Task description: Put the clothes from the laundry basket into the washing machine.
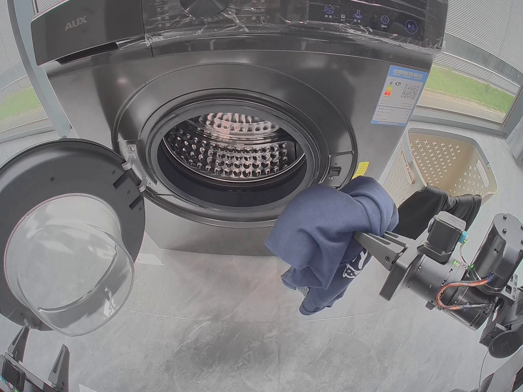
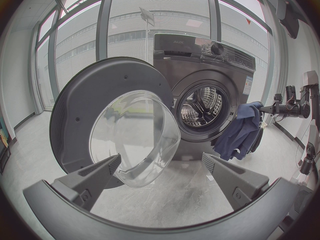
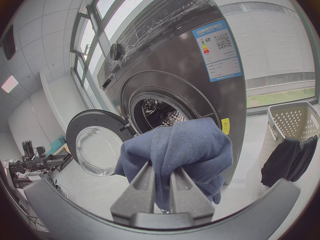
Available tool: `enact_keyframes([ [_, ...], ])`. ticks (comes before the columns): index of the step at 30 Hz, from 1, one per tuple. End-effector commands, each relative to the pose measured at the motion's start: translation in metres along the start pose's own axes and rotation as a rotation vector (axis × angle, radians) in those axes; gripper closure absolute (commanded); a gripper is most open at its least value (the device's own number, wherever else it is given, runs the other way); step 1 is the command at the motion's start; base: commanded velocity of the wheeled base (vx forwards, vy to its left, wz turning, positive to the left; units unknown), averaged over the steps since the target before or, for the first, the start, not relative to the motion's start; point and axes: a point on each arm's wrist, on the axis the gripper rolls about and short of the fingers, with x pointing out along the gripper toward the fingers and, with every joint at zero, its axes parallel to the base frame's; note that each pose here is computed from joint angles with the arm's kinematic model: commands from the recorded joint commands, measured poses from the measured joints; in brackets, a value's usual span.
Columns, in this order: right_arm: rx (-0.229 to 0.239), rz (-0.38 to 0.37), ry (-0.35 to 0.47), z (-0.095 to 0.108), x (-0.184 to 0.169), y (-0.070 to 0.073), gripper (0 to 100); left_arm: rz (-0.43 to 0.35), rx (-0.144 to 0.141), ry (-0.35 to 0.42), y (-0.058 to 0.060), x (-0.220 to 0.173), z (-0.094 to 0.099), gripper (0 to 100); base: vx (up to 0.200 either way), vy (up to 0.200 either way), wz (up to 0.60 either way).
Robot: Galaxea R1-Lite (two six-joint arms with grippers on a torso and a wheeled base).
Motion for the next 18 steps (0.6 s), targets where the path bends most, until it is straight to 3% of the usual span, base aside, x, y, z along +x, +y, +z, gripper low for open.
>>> enact_keyframes([
  [1, 0.000, -0.001, 0.001, -0.0002, -0.0001, -0.0001, 100, 0.001, 0.000, 0.003, 0.0002, 0.0002, -0.0038, 0, 0.000, 0.200, 0.00],
  [5, 0.000, -0.002, 0.000, -0.0001, 0.0000, -0.0005, 100, 0.001, 0.000, 0.003, 0.0002, 0.0002, -0.0038, 0, 0.000, 0.200, 0.00],
  [18, 0.000, -0.002, 0.000, -0.0001, 0.0000, -0.0005, 100, 0.001, 0.000, 0.003, 0.0002, 0.0002, -0.0038, 0, -0.015, 0.000, 0.00],
])
